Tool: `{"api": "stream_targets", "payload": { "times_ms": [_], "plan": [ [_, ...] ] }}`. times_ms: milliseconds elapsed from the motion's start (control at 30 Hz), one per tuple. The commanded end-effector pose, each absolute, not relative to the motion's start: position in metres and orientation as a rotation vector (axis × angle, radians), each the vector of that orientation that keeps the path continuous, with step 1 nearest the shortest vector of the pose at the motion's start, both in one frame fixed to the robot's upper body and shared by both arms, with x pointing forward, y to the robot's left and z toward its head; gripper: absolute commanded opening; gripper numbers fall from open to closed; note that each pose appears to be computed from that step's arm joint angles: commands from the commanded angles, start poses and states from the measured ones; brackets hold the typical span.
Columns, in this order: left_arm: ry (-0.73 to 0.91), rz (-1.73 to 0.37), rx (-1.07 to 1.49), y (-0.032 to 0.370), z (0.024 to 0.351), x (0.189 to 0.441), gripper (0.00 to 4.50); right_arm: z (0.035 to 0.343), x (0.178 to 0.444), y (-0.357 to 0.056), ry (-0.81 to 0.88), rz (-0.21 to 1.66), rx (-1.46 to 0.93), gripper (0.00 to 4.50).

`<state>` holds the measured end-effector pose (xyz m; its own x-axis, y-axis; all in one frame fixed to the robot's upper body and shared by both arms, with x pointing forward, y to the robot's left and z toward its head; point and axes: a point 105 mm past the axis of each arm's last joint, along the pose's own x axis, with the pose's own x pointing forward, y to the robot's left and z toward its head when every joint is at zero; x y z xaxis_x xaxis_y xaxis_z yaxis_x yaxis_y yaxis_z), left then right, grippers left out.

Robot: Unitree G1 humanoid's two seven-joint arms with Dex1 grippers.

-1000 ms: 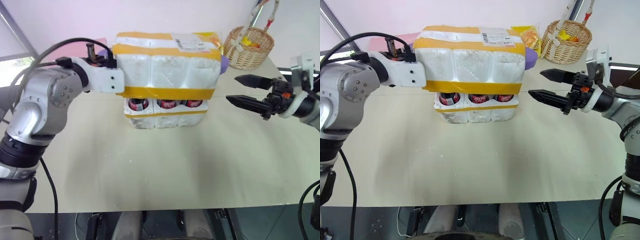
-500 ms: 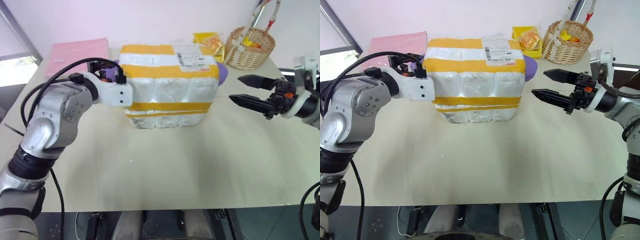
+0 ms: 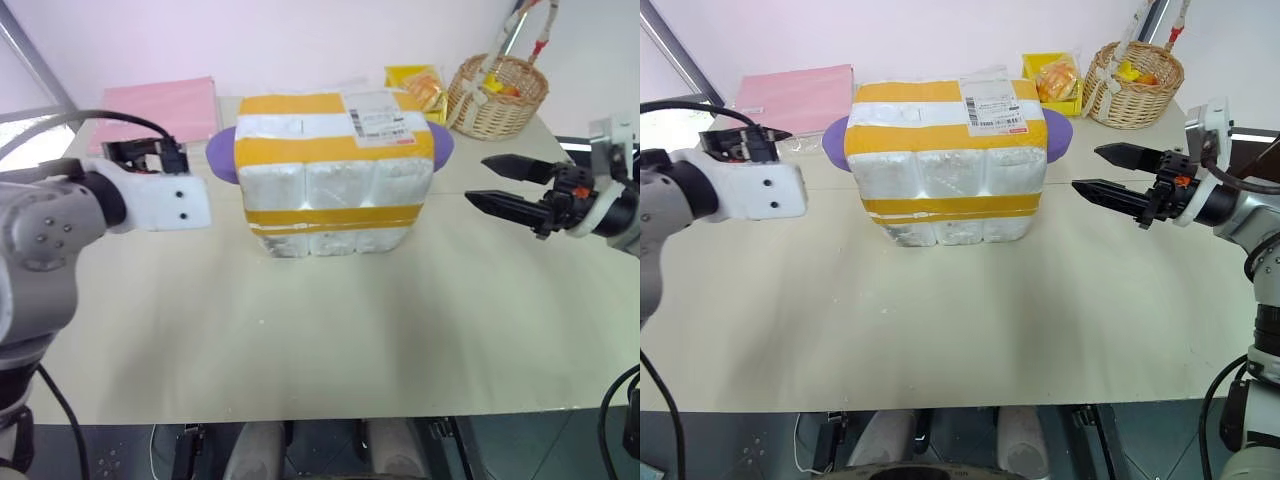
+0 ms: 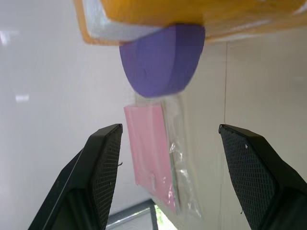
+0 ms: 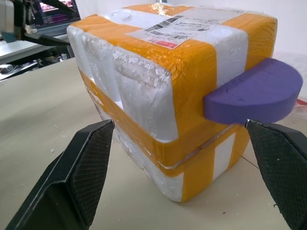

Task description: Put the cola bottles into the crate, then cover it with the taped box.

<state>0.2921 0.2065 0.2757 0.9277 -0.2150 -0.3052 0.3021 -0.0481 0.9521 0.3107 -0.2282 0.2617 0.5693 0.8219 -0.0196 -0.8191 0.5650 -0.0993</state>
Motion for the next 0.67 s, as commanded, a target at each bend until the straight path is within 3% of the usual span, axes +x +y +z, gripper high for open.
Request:
{"api": "stream_targets", "payload": {
  "times_ms": [33, 167, 267, 367, 500, 667],
  "plan": [
    [0.149, -0.395, 1.425, 0.235, 0.277, 0.284, 3.35, 0.275, 0.31, -0.231, -0.071, 0.966, -0.137, 4.5],
    [0.193, -0.528, 0.885, 0.254, 0.26, 0.277, 3.35, 0.27, 0.312, -0.236, -0.05, 0.966, -0.142, 4.5],
    [0.106, -0.713, 0.43, 0.25, 0.274, 0.265, 3.35, 0.265, 0.313, -0.24, -0.023, 0.965, -0.154, 4.5],
    [0.126, -0.854, 0.174, 0.256, 0.279, 0.251, 3.35, 0.26, 0.313, -0.242, 0.004, 0.97, -0.171, 4.5],
    [0.188, -0.92, 0.054, 0.268, 0.27, 0.246, 3.35, 0.258, 0.311, -0.242, 0.02, 0.992, -0.172, 4.5],
    [0.238, -0.951, 0.088, 0.266, 0.261, 0.249, 3.35, 0.256, 0.309, -0.243, 0.042, 1.005, -0.179, 4.5]
  ]
}}
